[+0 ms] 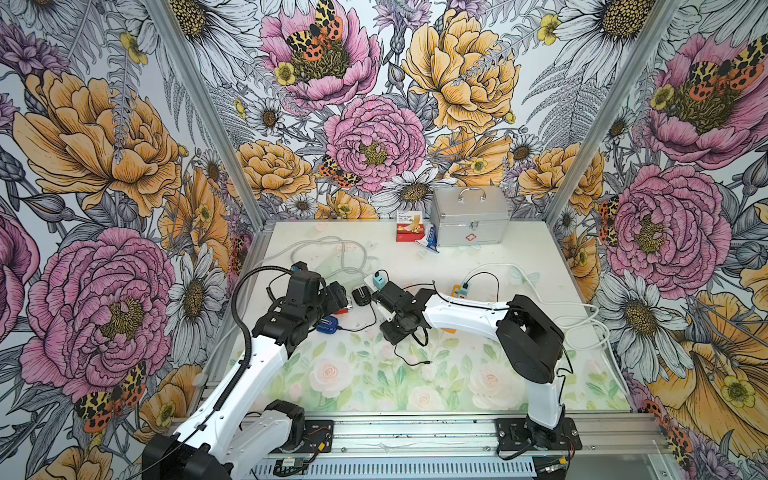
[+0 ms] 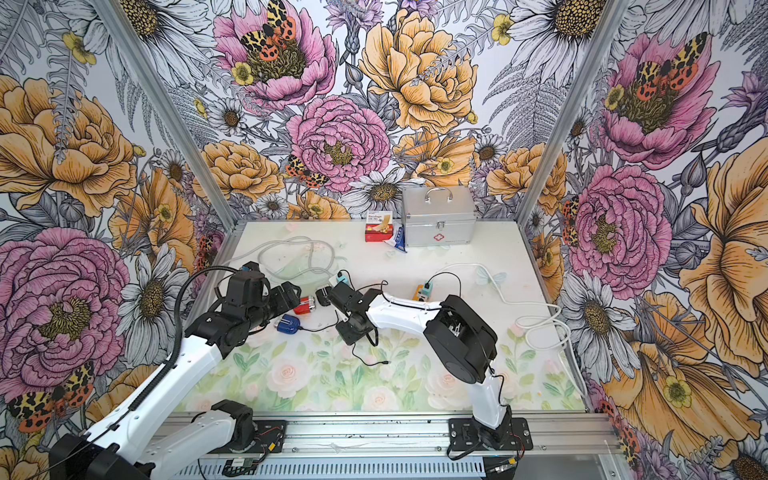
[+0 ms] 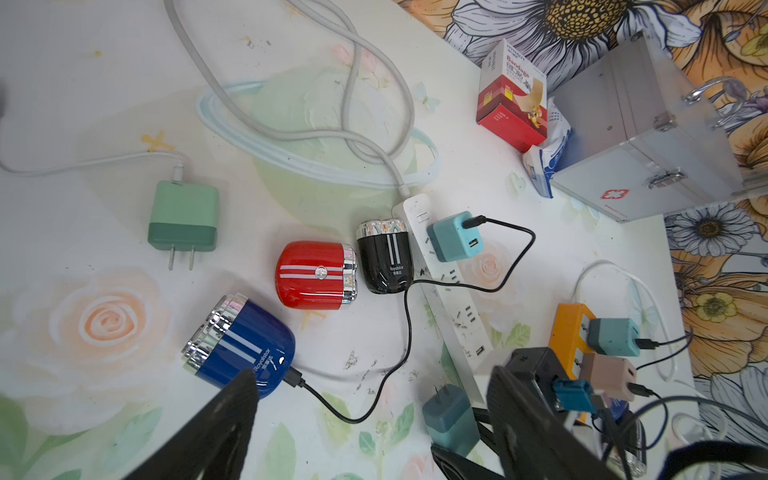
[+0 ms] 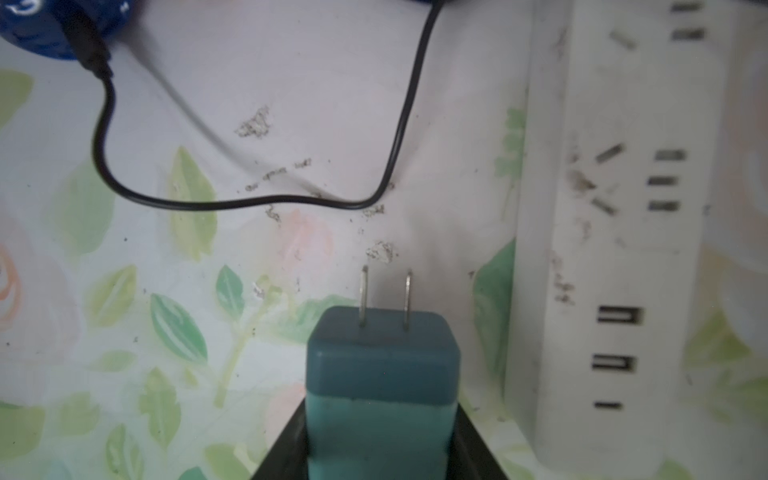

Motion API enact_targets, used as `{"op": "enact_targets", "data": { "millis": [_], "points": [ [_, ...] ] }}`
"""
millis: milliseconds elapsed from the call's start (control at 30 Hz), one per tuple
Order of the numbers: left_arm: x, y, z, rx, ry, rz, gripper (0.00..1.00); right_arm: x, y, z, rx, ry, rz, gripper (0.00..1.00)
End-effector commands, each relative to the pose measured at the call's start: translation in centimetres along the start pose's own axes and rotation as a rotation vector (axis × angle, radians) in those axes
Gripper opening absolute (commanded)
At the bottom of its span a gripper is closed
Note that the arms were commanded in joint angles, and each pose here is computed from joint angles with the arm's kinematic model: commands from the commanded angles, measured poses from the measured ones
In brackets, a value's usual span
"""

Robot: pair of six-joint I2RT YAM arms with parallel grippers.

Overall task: Unplug the electric shaver
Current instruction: Pick up the plug from the center of the board, then place the plug at the center of the board.

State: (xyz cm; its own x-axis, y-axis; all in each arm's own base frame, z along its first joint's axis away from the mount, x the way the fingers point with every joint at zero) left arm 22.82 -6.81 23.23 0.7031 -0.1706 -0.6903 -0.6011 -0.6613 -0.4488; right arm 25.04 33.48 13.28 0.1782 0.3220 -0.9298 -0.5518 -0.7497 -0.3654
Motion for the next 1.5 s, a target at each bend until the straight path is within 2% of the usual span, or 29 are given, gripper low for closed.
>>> {"op": "enact_targets", "data": {
  "millis": [0,200,533,967,1467],
  "points": [
    [-0.2,1.0,0.5,-0.078,0.041,0.067,0.86,-4.5,-3.4,0.6,-0.056,0.0,-0.177,0.32],
    [-1.2,2.2,1.3,-0.148,0.137,0.12,0.86,-7.0,-5.8,1.4,-0.12,-0.083,-0.295,0.32],
    [-1.0,3.3,3.3,-0.337,0.306,0.144,0.78,-8.1,-7.2,2.7,-0.169,-0.23,-0.371,0.32],
    [0.8,3.4,2.2,-0.351,0.364,0.181,0.76,-7.9,-7.8,3.8,-0.184,-0.335,-0.377,0.32],
    [1.5,3.8,1.6,-0.336,0.372,0.206,0.48,-7.5,-9.2,4.1,-0.192,-0.376,-0.39,0.32]
  ]
}}
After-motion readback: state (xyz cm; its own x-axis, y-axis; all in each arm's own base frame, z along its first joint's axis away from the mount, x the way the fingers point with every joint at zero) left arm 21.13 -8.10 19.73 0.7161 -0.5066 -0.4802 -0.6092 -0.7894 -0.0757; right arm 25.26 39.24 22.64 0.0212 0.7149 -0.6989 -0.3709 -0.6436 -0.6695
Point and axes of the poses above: each gripper's point midway between its finger pads, its own x axis out along the fingers, its own z axis along the line the jaws close on, y = z × x, the point moved 9 cm from there along -x, back along the fingers, and after that the axes turned 14 degrees about -x, right-handed, at the moved point
